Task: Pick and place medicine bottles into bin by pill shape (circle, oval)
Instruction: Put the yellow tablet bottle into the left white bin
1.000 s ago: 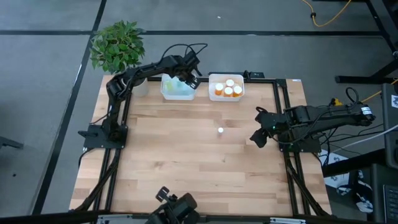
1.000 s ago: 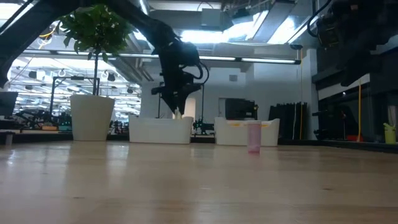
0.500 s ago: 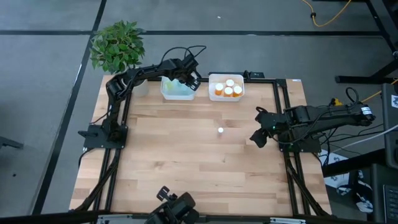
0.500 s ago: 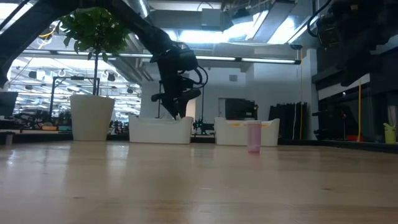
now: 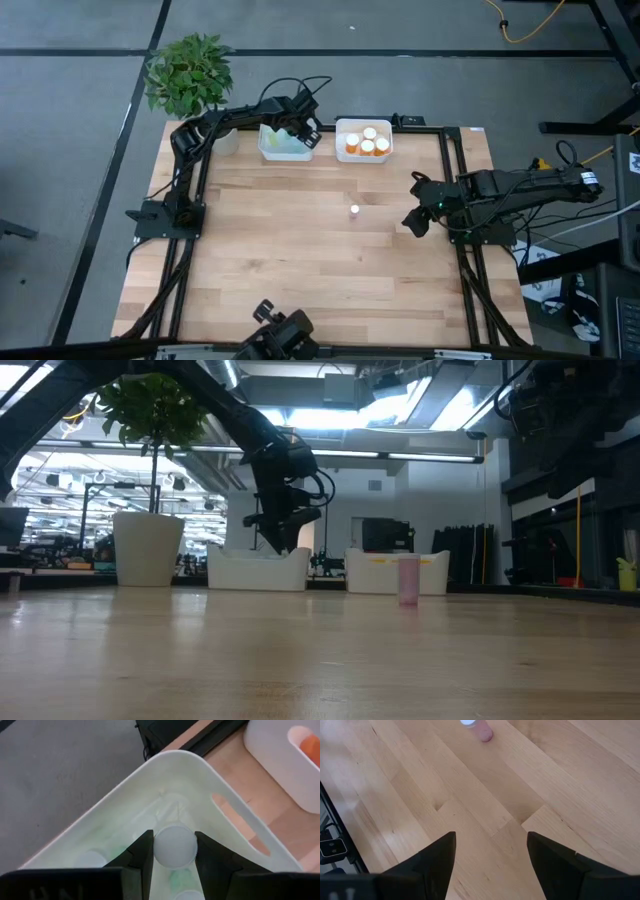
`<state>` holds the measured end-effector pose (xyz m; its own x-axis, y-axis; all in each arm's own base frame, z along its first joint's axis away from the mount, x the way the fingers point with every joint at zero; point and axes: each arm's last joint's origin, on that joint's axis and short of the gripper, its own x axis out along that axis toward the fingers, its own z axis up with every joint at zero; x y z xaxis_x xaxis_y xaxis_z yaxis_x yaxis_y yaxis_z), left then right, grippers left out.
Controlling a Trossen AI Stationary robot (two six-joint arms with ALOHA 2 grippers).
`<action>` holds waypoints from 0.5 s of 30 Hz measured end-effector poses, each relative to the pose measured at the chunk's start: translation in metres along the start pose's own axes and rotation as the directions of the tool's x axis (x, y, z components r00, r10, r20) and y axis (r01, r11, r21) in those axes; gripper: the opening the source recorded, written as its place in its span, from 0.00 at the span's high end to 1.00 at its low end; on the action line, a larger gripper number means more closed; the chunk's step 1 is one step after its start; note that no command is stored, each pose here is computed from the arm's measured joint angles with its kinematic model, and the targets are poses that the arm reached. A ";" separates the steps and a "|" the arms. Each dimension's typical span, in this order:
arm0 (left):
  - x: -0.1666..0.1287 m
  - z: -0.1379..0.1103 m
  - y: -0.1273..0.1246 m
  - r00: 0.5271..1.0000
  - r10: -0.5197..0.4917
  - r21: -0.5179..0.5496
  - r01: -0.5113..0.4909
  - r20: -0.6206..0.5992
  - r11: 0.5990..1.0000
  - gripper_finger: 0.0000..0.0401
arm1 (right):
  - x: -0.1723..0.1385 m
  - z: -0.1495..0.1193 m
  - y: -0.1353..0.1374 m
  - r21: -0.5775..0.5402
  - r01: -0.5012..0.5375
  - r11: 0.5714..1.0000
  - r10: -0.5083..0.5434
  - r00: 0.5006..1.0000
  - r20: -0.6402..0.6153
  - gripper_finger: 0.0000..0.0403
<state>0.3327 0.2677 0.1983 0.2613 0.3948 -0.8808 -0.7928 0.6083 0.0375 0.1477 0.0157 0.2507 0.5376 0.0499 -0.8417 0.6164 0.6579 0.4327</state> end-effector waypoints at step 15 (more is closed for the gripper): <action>0.000 0.000 0.000 1.000 -0.001 0.015 0.001 -0.003 1.000 0.68 | 0.000 0.000 0.000 0.000 0.000 1.000 0.000 1.000 0.000 0.39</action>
<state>0.3326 0.2675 0.1982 0.2606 0.3919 -0.8823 -0.7841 0.6191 0.0434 0.1478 0.0158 0.2507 0.5376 0.0503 -0.8417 0.6162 0.6579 0.4329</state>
